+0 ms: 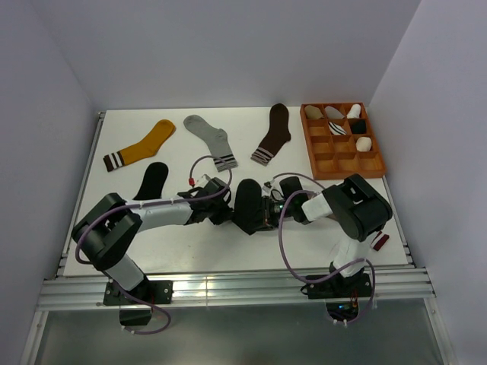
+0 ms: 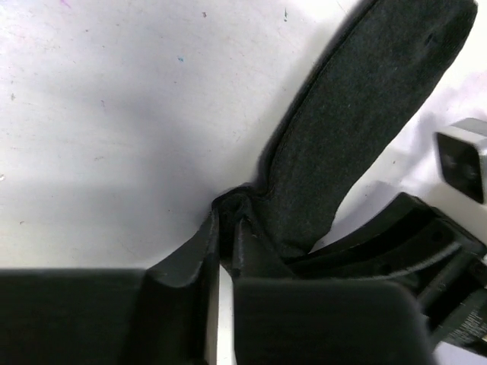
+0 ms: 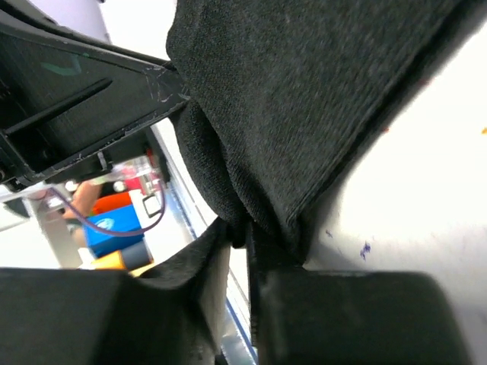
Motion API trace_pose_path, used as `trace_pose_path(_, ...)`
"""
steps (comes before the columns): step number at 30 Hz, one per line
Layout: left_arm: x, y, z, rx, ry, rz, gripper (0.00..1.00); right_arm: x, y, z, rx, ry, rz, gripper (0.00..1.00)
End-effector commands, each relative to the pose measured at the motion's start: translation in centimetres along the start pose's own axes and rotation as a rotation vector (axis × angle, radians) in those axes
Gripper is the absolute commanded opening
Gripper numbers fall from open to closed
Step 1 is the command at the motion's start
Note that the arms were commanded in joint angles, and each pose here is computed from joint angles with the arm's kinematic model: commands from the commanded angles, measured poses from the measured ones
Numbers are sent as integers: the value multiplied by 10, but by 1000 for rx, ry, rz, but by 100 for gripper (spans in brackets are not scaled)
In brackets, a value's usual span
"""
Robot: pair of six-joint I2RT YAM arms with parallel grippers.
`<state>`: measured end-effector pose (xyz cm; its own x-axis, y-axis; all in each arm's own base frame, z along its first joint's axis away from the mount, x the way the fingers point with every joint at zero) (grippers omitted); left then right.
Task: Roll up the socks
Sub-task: Roll the sock at the center of the board.
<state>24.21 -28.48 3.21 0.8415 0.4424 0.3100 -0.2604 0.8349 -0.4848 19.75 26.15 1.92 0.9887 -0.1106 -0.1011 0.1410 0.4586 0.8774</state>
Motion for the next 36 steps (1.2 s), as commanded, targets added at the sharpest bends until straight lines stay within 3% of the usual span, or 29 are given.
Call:
trace_pose_path(1,-12,35,-4,157,41,-68,6,11,-11,8,-121,-75,49,21)
trace_pose_path(3,-10,36,-2,180,39,-87,0,10,-3,15,-156,-84,107,29)
trace_pose_path(6,-7,36,-1,204,36,-127,0,14,4,21,-249,-133,216,38)
trace_pose_path(13,6,32,2,260,24,-248,0,28,51,46,-416,-419,565,56)
trace_pose_path(17,12,23,5,251,19,-294,0,27,72,47,-453,-531,749,55)
trace_pose_path(24,10,16,2,237,55,-349,0,12,80,23,-469,-576,967,54)
trace_pose_path(36,14,20,2,244,73,-382,0,-9,59,-22,-562,-484,1141,52)
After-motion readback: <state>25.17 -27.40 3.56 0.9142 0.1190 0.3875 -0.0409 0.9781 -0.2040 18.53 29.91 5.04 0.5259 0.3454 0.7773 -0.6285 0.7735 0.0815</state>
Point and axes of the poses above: each gripper's point midway between its finger pads, its own z axis back along the fingers, its own y axis along the line the jaws close on, x = y × z, the point moved 1 cm from there along z, back along the fingers, and after that the axes turned 10 degrees about -z, right-handed, at the moved point
